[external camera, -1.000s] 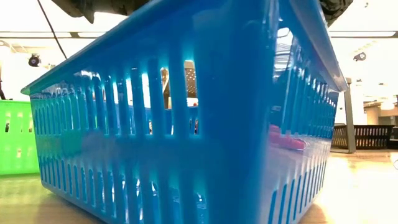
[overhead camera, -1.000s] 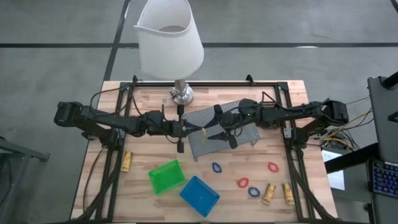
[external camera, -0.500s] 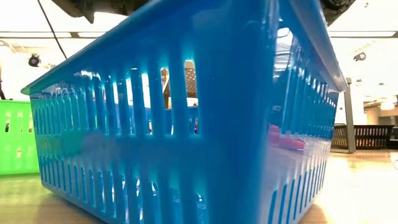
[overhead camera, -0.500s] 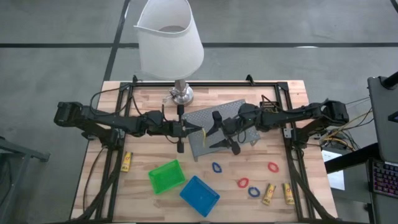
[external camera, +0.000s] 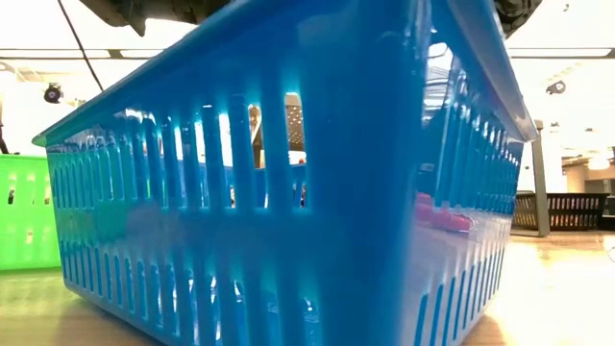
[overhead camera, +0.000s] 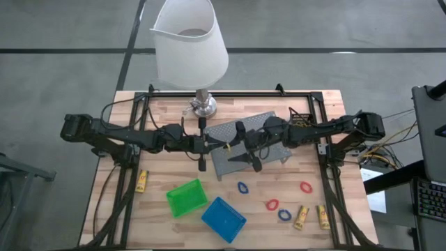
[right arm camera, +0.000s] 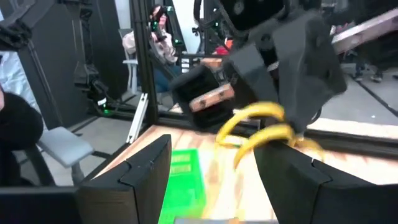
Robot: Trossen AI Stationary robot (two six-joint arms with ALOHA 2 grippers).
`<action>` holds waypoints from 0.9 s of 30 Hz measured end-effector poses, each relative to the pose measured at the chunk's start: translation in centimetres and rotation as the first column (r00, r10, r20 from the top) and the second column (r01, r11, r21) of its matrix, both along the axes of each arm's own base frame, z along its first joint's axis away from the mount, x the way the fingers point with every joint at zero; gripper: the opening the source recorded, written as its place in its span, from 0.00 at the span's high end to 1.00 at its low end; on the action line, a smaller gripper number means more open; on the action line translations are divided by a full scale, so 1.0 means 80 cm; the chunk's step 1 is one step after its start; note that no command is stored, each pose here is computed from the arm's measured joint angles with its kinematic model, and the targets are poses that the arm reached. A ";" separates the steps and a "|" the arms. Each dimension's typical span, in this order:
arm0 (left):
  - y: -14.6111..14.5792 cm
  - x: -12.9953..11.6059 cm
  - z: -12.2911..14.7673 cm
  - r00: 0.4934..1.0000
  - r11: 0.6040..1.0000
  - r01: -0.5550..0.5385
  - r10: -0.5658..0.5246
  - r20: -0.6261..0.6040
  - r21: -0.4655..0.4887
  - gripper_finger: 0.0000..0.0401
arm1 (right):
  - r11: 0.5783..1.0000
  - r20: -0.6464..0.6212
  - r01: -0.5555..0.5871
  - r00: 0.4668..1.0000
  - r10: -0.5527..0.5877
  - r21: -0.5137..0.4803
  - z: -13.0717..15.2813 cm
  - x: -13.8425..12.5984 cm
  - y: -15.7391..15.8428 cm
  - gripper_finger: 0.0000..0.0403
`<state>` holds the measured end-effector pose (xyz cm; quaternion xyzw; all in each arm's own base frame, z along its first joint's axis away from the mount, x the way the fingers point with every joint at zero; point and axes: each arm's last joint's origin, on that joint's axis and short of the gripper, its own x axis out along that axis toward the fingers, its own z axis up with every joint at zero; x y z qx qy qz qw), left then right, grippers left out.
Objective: Pick & Place Office Desk Supplies
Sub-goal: Put the yellow rubber band into the black basket
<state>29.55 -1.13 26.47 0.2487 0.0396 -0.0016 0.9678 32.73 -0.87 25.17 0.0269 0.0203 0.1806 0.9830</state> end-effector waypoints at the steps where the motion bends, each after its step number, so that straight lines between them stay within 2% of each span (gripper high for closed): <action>1: 0.000 0.000 0.001 1.000 1.000 0.000 0.000 0.001 0.000 1.00 | 1.000 0.001 0.000 1.000 0.000 0.000 0.001 0.000 0.000 0.44; 9: 0.000 -0.001 -0.001 1.000 1.000 0.000 0.000 -0.007 0.000 1.00 | 1.000 -0.022 0.001 1.000 -0.001 0.004 0.000 0.001 0.000 0.52; 27: 0.000 -0.001 -0.004 1.000 1.000 0.000 0.000 -0.031 0.000 1.00 | 1.000 -0.023 0.004 1.000 -0.004 -0.002 0.000 0.001 0.000 0.94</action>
